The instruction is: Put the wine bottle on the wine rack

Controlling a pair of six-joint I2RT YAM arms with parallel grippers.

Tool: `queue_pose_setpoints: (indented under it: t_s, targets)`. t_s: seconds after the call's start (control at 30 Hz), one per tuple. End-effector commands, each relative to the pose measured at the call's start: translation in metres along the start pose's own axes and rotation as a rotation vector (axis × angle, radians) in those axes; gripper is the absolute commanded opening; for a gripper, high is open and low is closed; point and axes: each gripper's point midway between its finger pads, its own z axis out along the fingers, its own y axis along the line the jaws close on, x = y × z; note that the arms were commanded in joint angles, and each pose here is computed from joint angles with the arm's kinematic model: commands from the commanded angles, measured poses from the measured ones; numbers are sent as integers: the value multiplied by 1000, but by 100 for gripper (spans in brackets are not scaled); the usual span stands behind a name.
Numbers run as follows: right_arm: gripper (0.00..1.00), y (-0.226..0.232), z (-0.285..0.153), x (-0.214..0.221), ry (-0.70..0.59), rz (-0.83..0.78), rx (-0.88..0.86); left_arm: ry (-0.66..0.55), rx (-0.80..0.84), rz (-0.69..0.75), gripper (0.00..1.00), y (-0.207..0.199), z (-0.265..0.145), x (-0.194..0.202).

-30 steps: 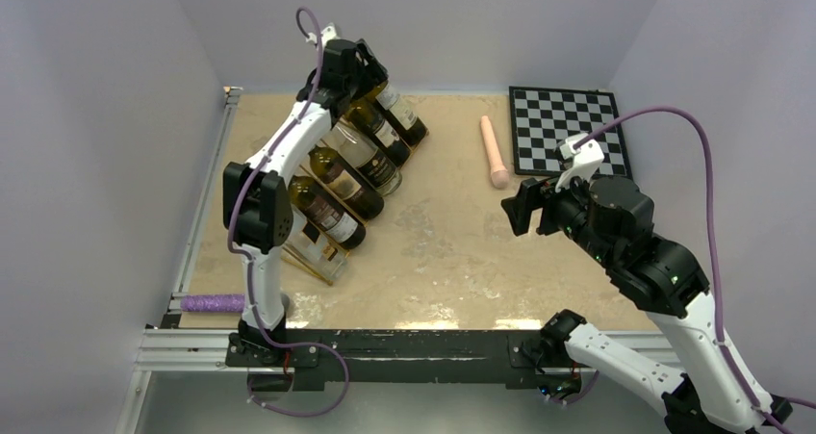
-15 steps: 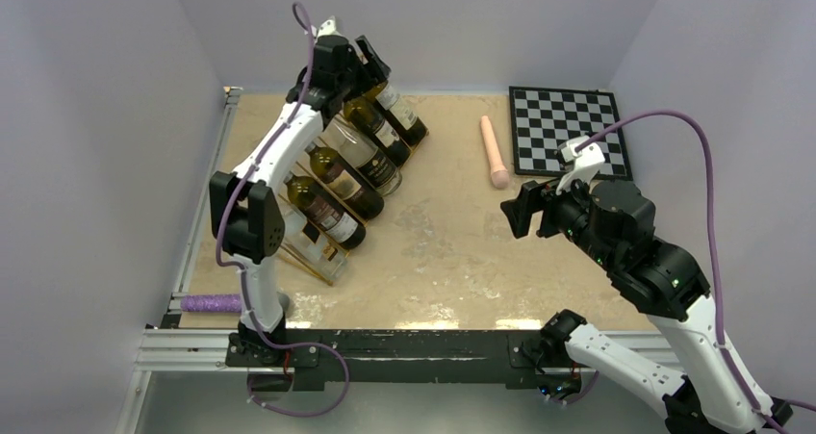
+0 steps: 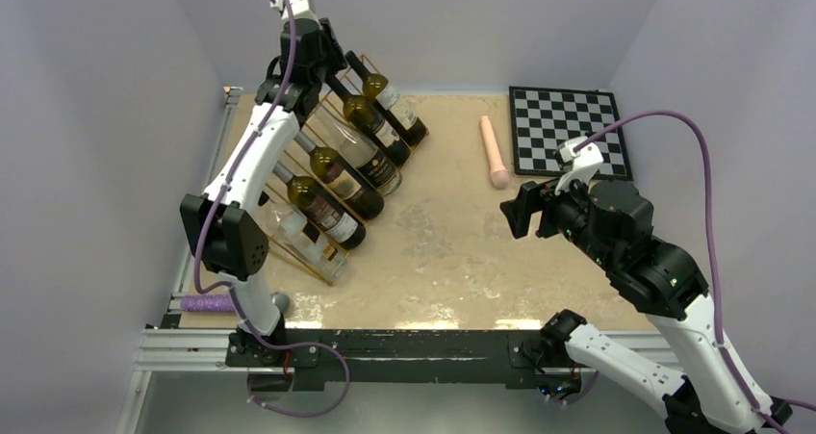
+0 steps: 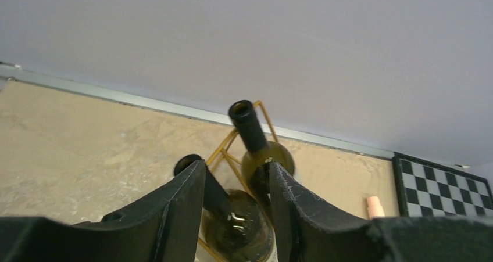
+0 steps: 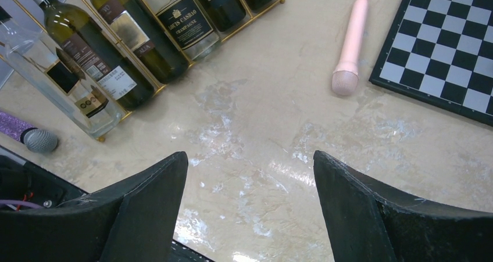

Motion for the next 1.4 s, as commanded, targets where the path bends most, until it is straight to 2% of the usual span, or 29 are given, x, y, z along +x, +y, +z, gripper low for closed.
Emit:
queue_pose_setpoints:
  t_s: [0.0,0.1,0.23,0.37,0.53,0.67,0.77,1.0,1.07,1.2,1.37]
  targets:
    - [83,3,2,-11,-40,12,-10,31,-93,35,47,41,17,-1]
    - [83,2,2,-10,-40,11,-5,74,-79,28,45,50,28,8]
    - [83,2,4,-9,-30,8,-4,129,22,32,44,43,45,26]
    - [83,3,6,-8,-25,8,-6,205,23,45,41,48,59,53]
    - [83,3,6,-7,-20,9,-4,250,93,38,36,43,60,78]
    - [83,4,7,-6,-16,12,-6,263,75,35,36,48,58,87]
    - [83,4,6,-7,-20,15,-8,236,18,42,43,58,55,79]
    - [83,4,5,-9,-18,28,-6,111,-28,76,84,59,39,26]
    - [83,4,5,-9,-16,33,-3,80,-34,82,92,58,32,10]
    - [83,3,3,-9,-18,43,0,24,-25,79,95,52,10,-18]
    - [83,5,0,-10,-21,53,-9,-35,111,84,95,28,-8,-38]
